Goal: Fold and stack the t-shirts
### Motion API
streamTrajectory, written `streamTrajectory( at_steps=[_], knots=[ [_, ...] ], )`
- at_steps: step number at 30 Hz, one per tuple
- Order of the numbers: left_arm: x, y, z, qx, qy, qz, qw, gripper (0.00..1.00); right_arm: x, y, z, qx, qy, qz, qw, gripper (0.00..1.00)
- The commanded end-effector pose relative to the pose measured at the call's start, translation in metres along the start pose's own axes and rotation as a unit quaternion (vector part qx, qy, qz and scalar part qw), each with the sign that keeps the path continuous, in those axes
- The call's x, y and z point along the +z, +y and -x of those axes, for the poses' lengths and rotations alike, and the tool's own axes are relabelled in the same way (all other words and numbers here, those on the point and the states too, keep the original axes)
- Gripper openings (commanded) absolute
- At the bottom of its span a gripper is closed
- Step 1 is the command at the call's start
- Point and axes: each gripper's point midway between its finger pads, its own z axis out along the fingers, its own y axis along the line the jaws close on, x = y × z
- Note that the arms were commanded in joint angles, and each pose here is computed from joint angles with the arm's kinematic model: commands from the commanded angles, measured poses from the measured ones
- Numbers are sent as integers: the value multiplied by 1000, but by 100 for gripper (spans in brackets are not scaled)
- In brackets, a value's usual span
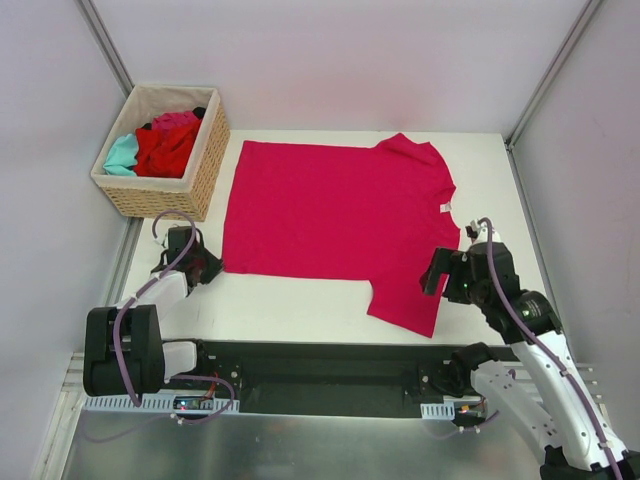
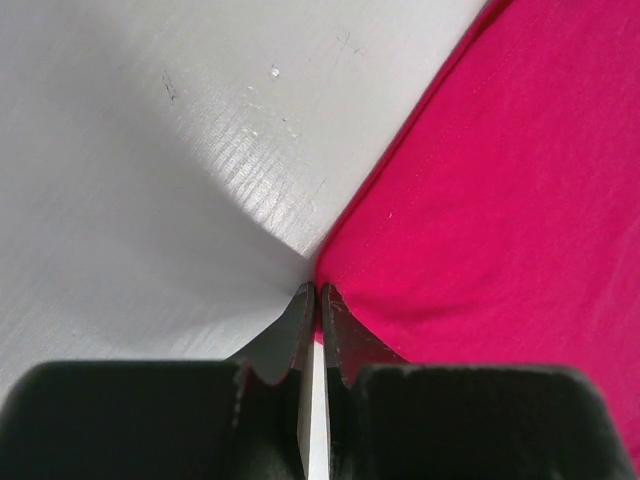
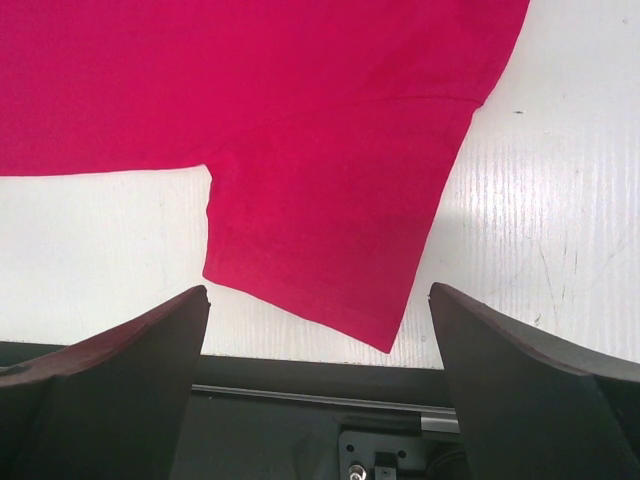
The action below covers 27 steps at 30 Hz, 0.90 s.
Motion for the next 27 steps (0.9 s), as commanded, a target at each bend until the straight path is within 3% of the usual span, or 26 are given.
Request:
streamTrajectory(
  at_steps=[1,13,21,27],
  knots=[
    [-1,16,-17,-7,30,21,999,0,5,-6,-12,18,30,-23,999,96],
    [-12,5,-10,-10,15,-9,1000,0,40,-3,-78,175,116,-13,978,97],
    [-11,6,-13,-17,21,-11,1000,0,33,-19,-98,214,157,-54,963,99],
    [-11,3,-8,-31,19,-27,999,0,32,-25,-129,235,222,-80,943,90]
  ],
)
